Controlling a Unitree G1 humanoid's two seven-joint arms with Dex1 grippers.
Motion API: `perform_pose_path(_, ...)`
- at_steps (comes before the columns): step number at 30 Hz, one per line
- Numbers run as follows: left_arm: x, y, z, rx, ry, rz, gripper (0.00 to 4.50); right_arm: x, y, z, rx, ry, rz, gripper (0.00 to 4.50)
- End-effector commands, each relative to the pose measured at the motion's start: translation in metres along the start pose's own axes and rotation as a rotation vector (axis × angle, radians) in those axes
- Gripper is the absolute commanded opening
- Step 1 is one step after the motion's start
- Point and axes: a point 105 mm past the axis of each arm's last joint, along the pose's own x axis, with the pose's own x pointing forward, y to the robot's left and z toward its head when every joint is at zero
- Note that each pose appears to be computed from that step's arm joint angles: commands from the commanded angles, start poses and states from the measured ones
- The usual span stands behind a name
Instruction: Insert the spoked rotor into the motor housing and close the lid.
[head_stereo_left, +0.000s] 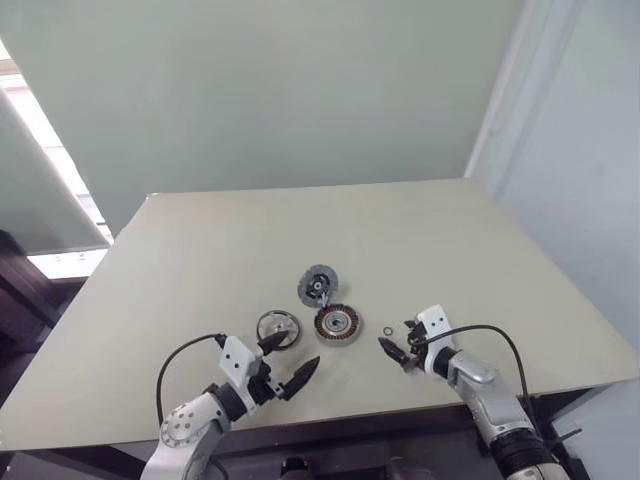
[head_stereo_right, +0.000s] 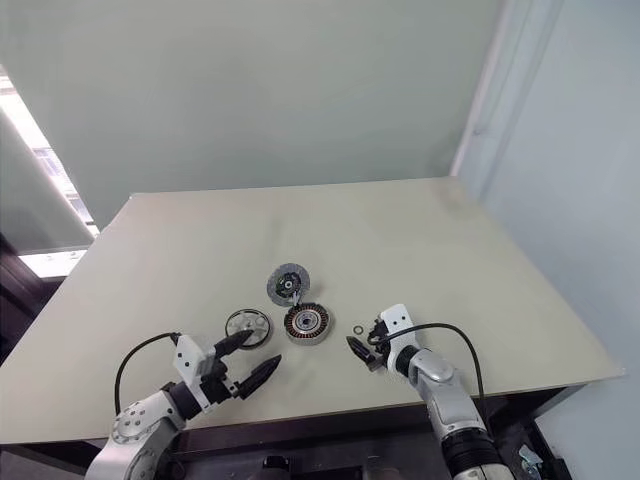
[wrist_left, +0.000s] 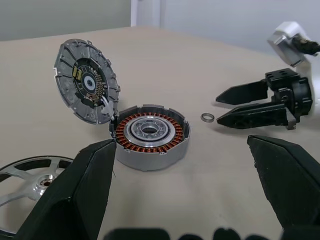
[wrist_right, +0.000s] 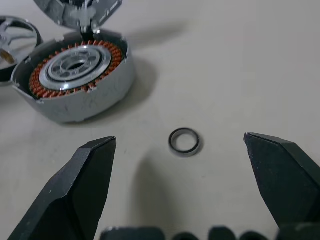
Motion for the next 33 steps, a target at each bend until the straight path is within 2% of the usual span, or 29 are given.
perform_pose_path(1,0.002,-0.003,0.011,0.041,-0.029,-0.023,4.50,0.007,-0.002,0.014,-0.035,-0.036,0.005,4.48)
perform_pose_path(17,0.003,-0.005,0.011,0.049,-0.024,-0.029,4.50,0.018,-0.001,0.010,-0.044,-0.018,0.008,4.48)
perform_pose_path(20,0.003,-0.004,0.011,0.055,-0.023,-0.028,4.50,0.019,-0.002,0.007,-0.052,-0.004,0.003,3.91)
perform_pose_path(29,0.004,-0.004,0.011,0.060,-0.022,-0.029,4.50,0.019,-0.002,0.005,-0.066,0.004,0.001,0.80)
perform_pose_path(33,0.003,-0.004,0.010,0.060,-0.020,-0.028,4.50,0.019,-0.001,0.006,-0.065,-0.001,0.002,0.80)
